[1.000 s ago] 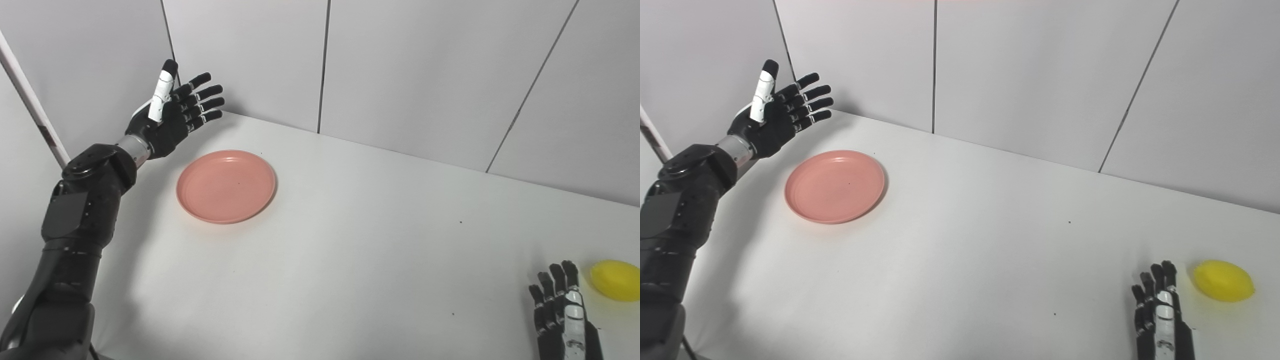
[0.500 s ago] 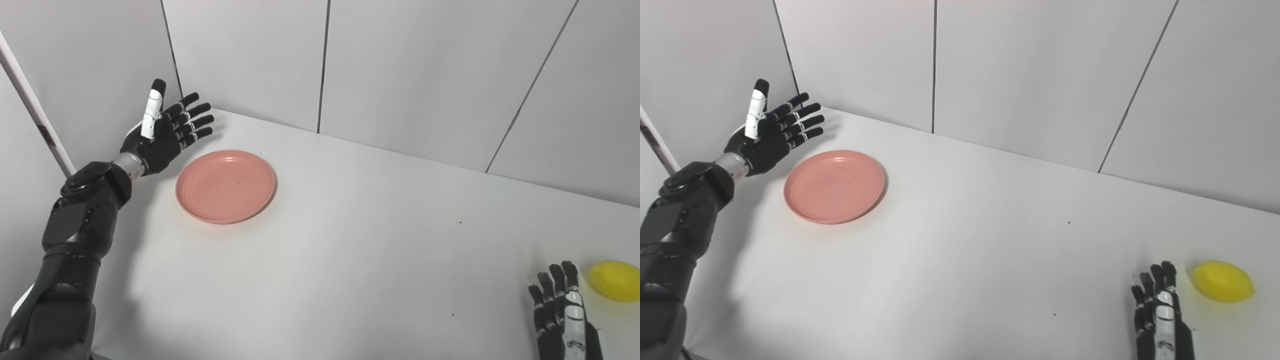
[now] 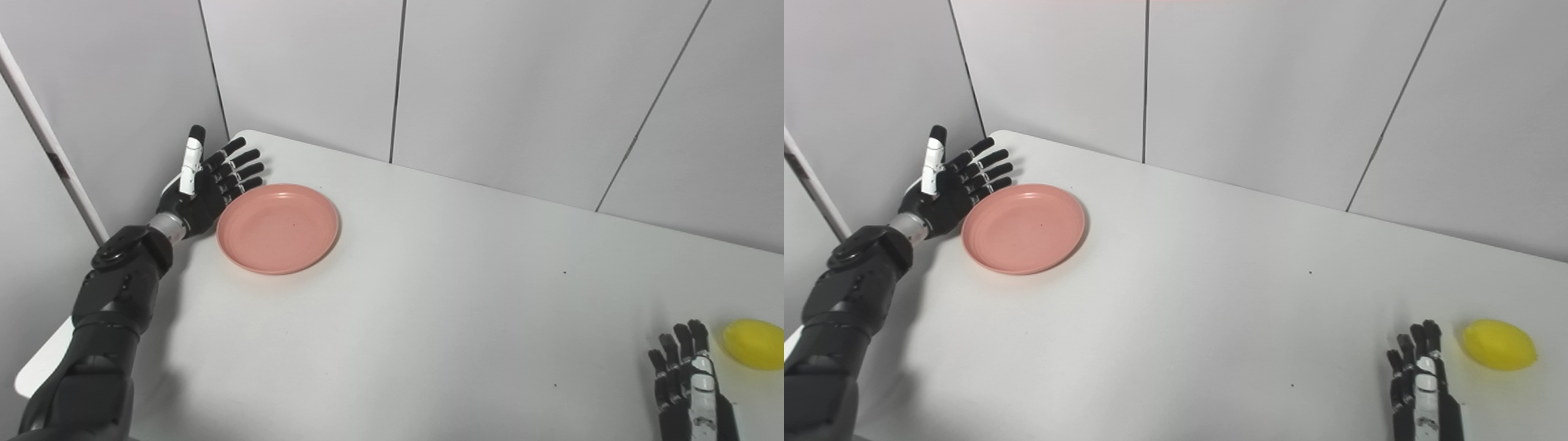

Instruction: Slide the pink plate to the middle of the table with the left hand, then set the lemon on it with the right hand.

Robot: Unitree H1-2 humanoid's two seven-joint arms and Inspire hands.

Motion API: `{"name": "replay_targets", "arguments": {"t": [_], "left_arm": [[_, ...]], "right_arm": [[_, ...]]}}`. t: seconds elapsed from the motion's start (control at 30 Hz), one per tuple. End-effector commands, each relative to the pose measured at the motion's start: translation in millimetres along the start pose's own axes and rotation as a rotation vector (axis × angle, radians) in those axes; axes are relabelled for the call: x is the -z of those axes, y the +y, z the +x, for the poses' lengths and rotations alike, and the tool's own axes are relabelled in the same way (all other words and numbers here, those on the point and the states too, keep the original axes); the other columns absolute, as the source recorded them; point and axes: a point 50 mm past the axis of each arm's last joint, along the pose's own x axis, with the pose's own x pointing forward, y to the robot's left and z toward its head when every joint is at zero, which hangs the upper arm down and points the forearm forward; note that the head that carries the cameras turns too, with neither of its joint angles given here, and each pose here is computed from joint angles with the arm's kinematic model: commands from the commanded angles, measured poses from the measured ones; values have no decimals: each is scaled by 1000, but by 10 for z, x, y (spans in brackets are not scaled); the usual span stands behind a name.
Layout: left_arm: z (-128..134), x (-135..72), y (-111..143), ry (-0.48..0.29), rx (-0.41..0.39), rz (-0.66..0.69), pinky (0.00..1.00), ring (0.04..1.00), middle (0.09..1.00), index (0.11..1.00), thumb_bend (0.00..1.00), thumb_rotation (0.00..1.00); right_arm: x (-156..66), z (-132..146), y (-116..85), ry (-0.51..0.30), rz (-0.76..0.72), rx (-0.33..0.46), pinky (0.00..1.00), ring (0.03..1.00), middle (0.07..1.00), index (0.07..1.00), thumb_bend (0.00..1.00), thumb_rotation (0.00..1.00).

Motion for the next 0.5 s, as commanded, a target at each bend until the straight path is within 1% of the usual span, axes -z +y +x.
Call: {"name": "replay_targets", "arguments": {"t": [0.0,0.07,0.2,0.23,0.33,0.47], "left_arm": [[105,-292,-10,-96,28,49,867,846,825,910,957,894],[103,-256,11,-91,37,49,872,854,822,889,951,891],[107,-182,19,-90,66,44,840,838,802,860,941,878],[108,-160,12,-86,74,47,824,822,800,882,963,858],[103,-112,-47,-73,88,60,807,816,812,901,986,850],[82,-66,-165,-74,110,71,796,803,803,897,986,852]], "right_arm": [[210,-126,14,62,34,24,1000,990,999,987,665,811],[211,-123,15,61,35,23,1000,993,1000,991,657,813],[211,-121,19,61,36,24,1000,985,998,987,657,814],[211,-120,19,60,37,21,1000,988,1000,988,654,814],[217,-116,19,59,37,19,1000,994,1000,989,647,813],[227,-111,17,55,38,18,1000,992,1000,991,638,816]]}}
